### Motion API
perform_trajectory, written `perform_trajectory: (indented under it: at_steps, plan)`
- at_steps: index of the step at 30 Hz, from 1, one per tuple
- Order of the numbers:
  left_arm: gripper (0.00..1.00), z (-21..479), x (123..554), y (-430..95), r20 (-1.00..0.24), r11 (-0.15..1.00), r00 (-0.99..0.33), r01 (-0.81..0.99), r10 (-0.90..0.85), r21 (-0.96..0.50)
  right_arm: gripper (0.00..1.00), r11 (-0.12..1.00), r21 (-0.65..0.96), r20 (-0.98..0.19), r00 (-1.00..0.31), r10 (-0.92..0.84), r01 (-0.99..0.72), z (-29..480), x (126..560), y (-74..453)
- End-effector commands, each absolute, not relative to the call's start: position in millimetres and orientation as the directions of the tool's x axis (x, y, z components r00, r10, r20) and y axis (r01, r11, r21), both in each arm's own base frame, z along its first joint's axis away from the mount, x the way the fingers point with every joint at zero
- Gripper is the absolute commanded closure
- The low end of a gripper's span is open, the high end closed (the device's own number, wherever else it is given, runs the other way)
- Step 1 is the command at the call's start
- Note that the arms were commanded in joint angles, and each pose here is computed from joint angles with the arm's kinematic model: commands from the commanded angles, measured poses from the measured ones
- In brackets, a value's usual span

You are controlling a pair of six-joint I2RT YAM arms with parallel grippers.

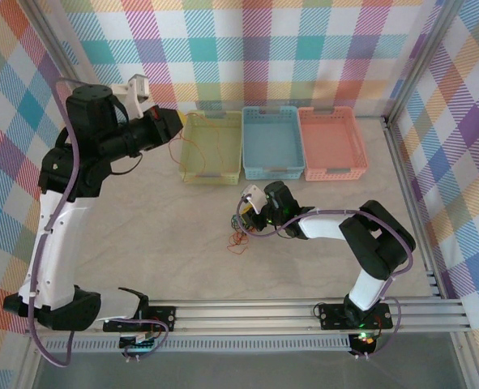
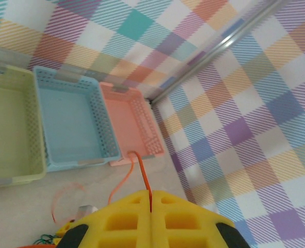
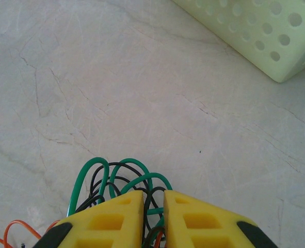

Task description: Untangle the cables

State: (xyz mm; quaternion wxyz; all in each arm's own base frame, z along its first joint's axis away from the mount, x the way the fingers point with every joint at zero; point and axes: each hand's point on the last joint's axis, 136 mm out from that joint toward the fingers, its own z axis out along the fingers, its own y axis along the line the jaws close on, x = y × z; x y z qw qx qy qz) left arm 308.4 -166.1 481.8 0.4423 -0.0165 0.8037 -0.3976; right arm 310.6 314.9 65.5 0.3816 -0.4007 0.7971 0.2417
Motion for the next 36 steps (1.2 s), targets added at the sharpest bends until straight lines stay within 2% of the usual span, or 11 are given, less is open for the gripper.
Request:
perform_trajectory:
  at_steps: [1, 10, 15, 18, 21, 30, 31, 34, 36]
  plan:
    - [1.0, 476, 334, -155, -0.721, 0.719, -0.557, 0.286, -0.413, -0.633, 0.8, 0.566, 0.087, -0.793, -0.401, -0.459, -0.82, 64, 314, 315]
    - [1.0, 447, 414, -150, -0.705, 0.761, -0.534, 0.164, -0.466, -0.627, 0.8, 0.565, 0.088, -0.793, -0.401, -0.459, -0.82, 64, 314, 315]
    - [1.0, 426, 464, -142, -0.74, 0.795, -0.457, 0.107, -0.494, -0.597, 0.79, 0.564, 0.088, -0.793, -0.4, -0.46, -0.821, 65, 314, 316]
    - [1.0, 406, 496, -145, -0.735, 0.807, -0.462, 0.066, -0.496, -0.587, 0.79, 0.558, 0.091, -0.793, -0.399, -0.46, -0.825, 65, 313, 317]
    - [1.0, 377, 527, -157, -0.705, 0.807, -0.519, 0.047, -0.483, -0.588, 0.79, 0.557, 0.092, -0.793, -0.399, -0.46, -0.826, 66, 313, 317]
    - [1.0, 230, 597, -172, -0.588, 0.829, -0.652, -0.114, -0.478, -0.548, 0.79, 0.558, 0.089, -0.792, -0.399, -0.462, -0.825, 66, 314, 318]
    - [0.98, 212, 601, -174, -0.57, 0.833, -0.674, -0.123, -0.469, -0.54, 0.79, 0.558, 0.089, -0.792, -0.398, -0.462, -0.825, 66, 314, 318]
    - [0.62, 185, 604, -183, -0.54, 0.842, -0.722, -0.111, -0.434, -0.529, 0.79, 0.56, 0.086, -0.791, -0.398, -0.465, -0.824, 66, 314, 317]
    - [0.44, 188, 599, -179, -0.54, 0.85, -0.722, -0.127, -0.433, -0.512, 0.79, 0.561, 0.08, -0.794, -0.393, -0.464, -0.824, 67, 315, 317]
